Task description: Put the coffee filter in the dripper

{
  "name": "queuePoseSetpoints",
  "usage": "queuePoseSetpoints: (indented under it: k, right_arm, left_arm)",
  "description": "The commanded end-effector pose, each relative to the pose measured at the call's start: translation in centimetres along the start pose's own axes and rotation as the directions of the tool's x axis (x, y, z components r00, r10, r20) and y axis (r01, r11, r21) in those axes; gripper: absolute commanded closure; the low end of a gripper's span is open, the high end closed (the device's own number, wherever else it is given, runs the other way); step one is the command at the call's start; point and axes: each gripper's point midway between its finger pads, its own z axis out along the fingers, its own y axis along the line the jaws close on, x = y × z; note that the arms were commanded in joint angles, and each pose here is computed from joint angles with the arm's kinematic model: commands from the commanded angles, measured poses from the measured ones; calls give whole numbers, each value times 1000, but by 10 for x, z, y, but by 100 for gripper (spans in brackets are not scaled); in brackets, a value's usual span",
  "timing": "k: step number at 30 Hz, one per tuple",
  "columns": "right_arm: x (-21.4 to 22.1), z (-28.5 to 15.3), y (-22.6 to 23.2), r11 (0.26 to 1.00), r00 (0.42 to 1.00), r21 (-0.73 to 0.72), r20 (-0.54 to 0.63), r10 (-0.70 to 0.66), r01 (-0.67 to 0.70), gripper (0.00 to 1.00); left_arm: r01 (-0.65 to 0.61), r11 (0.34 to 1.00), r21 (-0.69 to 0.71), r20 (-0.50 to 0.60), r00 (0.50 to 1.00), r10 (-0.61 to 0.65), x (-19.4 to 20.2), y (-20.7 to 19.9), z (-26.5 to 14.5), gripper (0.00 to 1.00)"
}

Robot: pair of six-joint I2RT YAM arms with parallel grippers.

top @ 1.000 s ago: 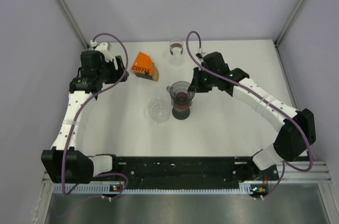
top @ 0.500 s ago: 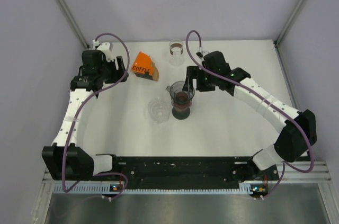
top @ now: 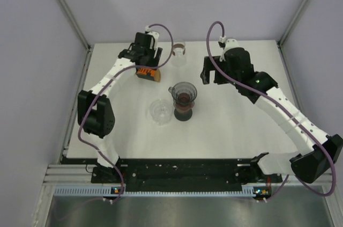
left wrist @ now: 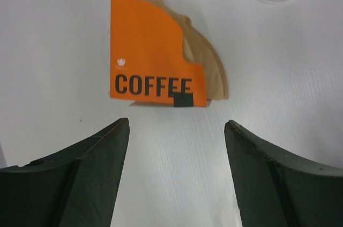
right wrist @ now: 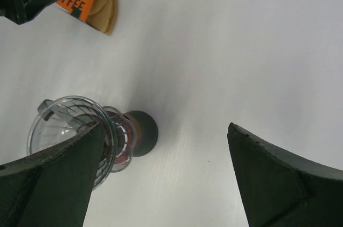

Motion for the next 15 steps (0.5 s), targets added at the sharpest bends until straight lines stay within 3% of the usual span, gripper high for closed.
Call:
queuePoseSetpoints:
  k: [1, 10, 15]
  right_arm:
    - [3, -1, -22, 995, 999, 87, 15, -47, 46, 4]
    - [16, 6, -33, 989, 997, 127, -27, -75, 78, 4]
    - [17, 6, -37, 986, 996, 141, -31, -82, 86, 4]
  left_arm:
    - [-131, 980, -150, 25, 990, 137, -28, 1, 34, 23]
    - [-336, 896, -291, -58, 941, 334, -19, -19, 95, 25]
    - [-375, 882, -287, -114, 927, 357, 0, -19, 109, 36]
